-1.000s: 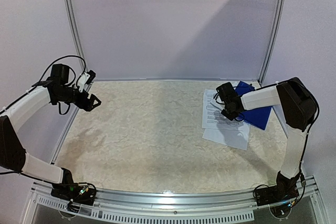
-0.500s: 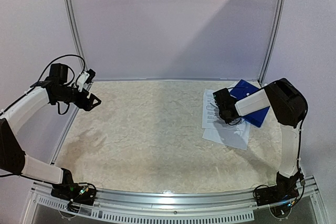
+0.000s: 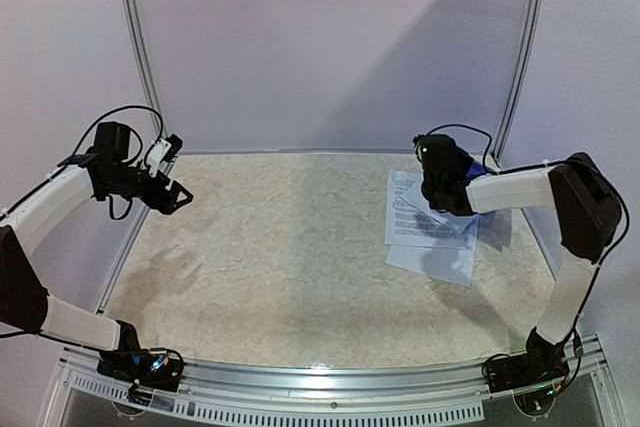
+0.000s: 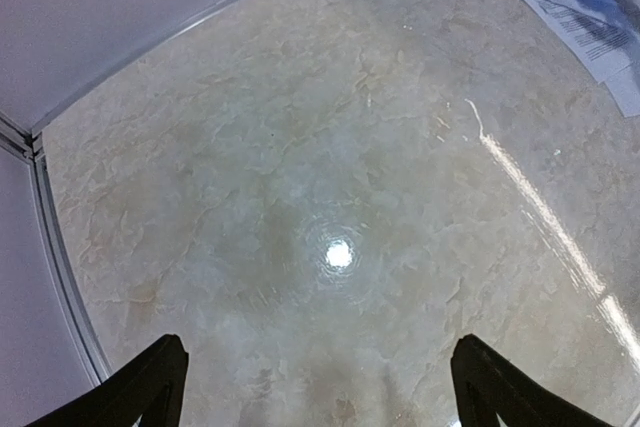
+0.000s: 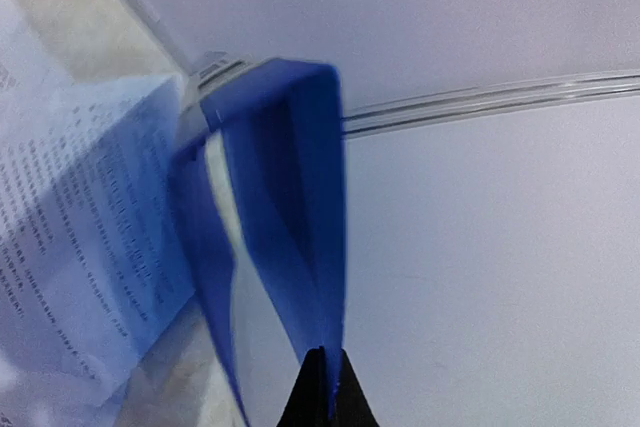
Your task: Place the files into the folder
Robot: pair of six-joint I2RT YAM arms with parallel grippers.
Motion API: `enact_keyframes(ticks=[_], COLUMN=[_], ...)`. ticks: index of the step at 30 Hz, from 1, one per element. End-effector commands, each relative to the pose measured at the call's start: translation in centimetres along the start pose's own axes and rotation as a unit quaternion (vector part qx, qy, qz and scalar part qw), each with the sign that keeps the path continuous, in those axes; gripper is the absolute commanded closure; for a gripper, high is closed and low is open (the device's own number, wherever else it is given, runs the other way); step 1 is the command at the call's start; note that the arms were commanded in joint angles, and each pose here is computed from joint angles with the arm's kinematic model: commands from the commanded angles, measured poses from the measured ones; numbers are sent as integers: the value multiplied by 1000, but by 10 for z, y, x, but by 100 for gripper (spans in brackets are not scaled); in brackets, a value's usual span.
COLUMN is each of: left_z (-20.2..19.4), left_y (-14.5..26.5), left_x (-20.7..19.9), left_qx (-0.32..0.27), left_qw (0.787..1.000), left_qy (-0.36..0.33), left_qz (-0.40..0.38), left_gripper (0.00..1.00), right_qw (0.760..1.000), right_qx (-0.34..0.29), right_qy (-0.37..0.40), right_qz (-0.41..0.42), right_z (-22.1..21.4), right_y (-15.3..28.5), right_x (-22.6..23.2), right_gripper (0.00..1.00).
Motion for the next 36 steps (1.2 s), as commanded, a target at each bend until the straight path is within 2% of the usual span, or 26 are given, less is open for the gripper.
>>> enact_keyframes(ticks=[1,4,7,11,14,18,23,27,30,36], left_z=[8,8,7,7,6,5,17,46,75,110], left_y=[10,10,11,13,15,15,14,8,-1,-42], left_x=[-2,-2,-1,-2,-3,-2,-4,-29,-61,-137], left_qx=[-6,-6,-5,-4,-2,4,0,16,26,76], left_qw=[1000,1000,1000,1000,1000,1000,1000,998,991,964], left_qy=[-12,-12,-11,-12,-15,-13,9,-41,-101,-221], left_qz=[4,7,13,15,16,17,-11,-53,-80,-124], left_gripper=[6,6,6,6,6,6,4,2,1,1], right_qw=[985,980,973,956,939,916,894,870,858,845], right_qx=[-98,-163,-223,-289,-331,-372,-400,-434,-444,-450], right_qy=[-116,-80,-28,51,79,121,153,161,202,258], right_qz=[-79,-84,-57,6,53,93,135,169,159,128], right_z=[48,71,93,109,116,122,123,120,114,110], right_y=[66,111,159,211,249,293,332,366,377,390], right_x=[-92,-105,-86,-17,29,97,150,175,203,231], right_gripper=[100,100,100,100,100,100,100,100,100,100])
Point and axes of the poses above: each gripper's point midway between its finger pads, its own y axis back along the fingers, its own x axis along the line the jaws close on, z = x × y, the point moved 6 cm from there along y, back along the fingers, and after that the axes turned 7 degrees about -y, right-handed, at the moved point
